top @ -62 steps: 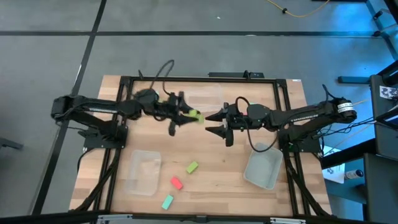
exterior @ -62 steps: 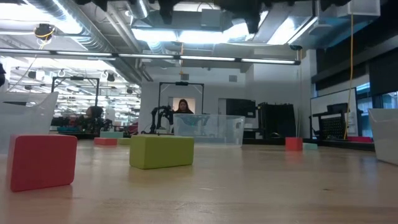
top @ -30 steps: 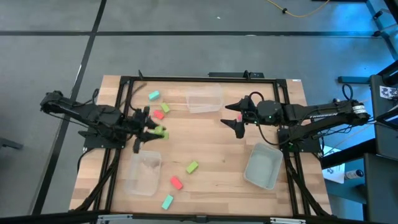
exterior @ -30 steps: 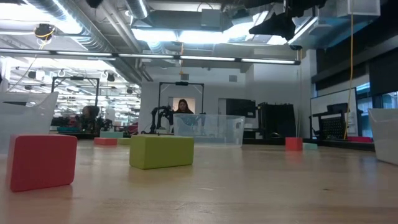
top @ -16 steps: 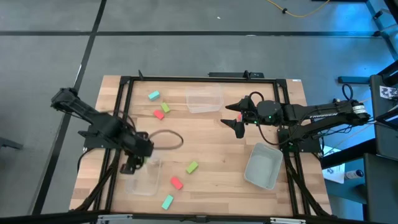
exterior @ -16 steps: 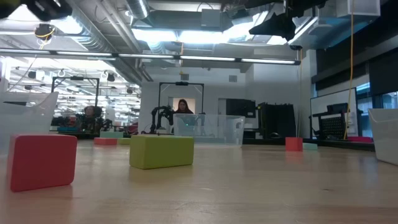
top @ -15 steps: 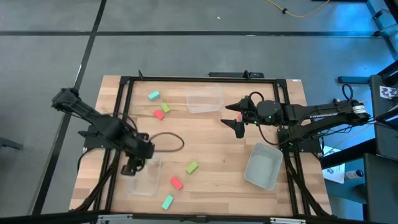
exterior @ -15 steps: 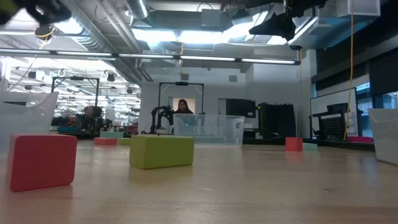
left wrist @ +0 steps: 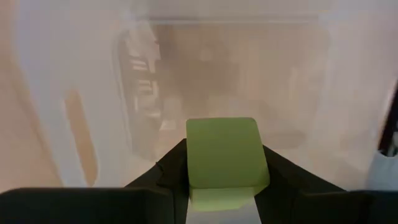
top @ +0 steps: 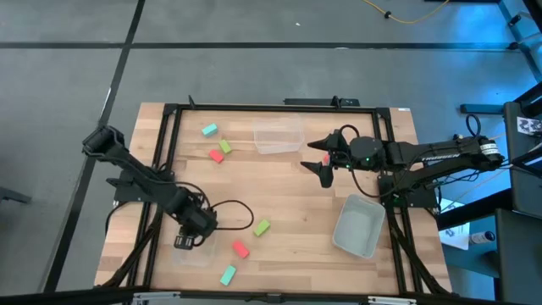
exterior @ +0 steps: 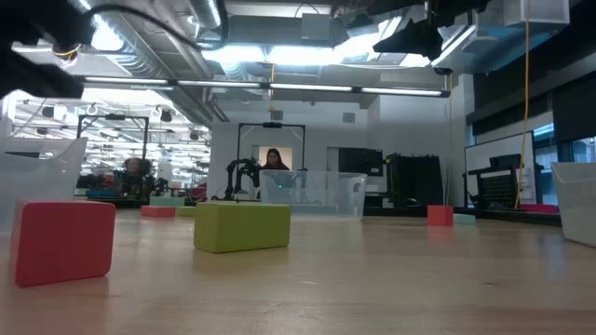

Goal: Sort & place blocks by color
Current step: Put the top right green block into the bottom left transparent bin, then put the top green block into the bottom left transparent bin

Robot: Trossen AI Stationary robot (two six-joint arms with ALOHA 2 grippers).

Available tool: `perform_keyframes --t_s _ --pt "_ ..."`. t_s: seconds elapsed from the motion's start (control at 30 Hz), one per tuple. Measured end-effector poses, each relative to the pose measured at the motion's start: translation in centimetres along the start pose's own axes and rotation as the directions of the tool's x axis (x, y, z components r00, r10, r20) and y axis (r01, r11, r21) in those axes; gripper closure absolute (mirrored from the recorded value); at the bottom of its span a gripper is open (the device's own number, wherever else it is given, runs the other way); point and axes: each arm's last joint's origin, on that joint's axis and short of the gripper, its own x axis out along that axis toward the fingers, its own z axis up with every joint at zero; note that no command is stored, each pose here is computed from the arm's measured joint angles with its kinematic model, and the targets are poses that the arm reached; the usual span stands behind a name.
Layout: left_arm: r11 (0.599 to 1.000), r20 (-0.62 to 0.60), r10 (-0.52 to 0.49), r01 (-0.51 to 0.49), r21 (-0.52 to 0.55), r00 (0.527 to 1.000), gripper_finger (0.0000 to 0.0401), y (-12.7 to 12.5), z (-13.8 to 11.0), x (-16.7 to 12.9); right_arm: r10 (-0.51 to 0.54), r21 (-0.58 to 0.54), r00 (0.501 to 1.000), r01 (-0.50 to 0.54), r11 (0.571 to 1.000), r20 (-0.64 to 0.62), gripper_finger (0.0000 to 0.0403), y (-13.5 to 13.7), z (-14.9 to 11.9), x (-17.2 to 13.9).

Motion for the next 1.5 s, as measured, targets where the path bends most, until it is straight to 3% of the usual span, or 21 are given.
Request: perform_keyframes --t_s 0.23,0.6,0.87,1.03,1.3,1.5 --pt "0.995 -0.052 0.058 -0.053 0.080 0.997 0.0278 0.0 0.6 2.0 -0.020 0.000 1.000 0.020 1.000 0.007 0.0044 -0.1 0.0 0.0" --pt "0.995 -0.143 0.079 -0.069 0.073 0.987 0.0278 -0.1 1.5 4.9 -0.023 -0.002 1.000 0.023 1.000 0.008 0.0044 -0.1 0.0 0.0" --pt "0.994 -0.151 0.094 -0.084 0.068 0.984 0.0278 0.0 1.6 5.2 -0.023 -0.003 1.000 0.023 1.000 0.008 0.0044 -0.1 0.0 0.0" --pt "0.993 -0.144 0.109 -0.100 0.070 0.984 0.0234 0.0 1.6 5.3 -0.023 -0.003 1.000 0.023 1.000 0.008 0.0044 -0.1 0.0 0.0" --pt "0.998 -0.164 0.063 -0.058 0.038 0.984 0.0212 0.4 1.9 4.7 -0.023 -0.003 1.000 0.023 1.000 0.007 0.0044 -0.1 0.0 0.0" --pt "0.999 -0.130 -0.049 0.047 -0.014 0.990 0.0210 0.8 2.1 0.5 -0.022 -0.004 1.000 0.022 1.000 0.007 0.0044 -0.1 0.0 0.0"
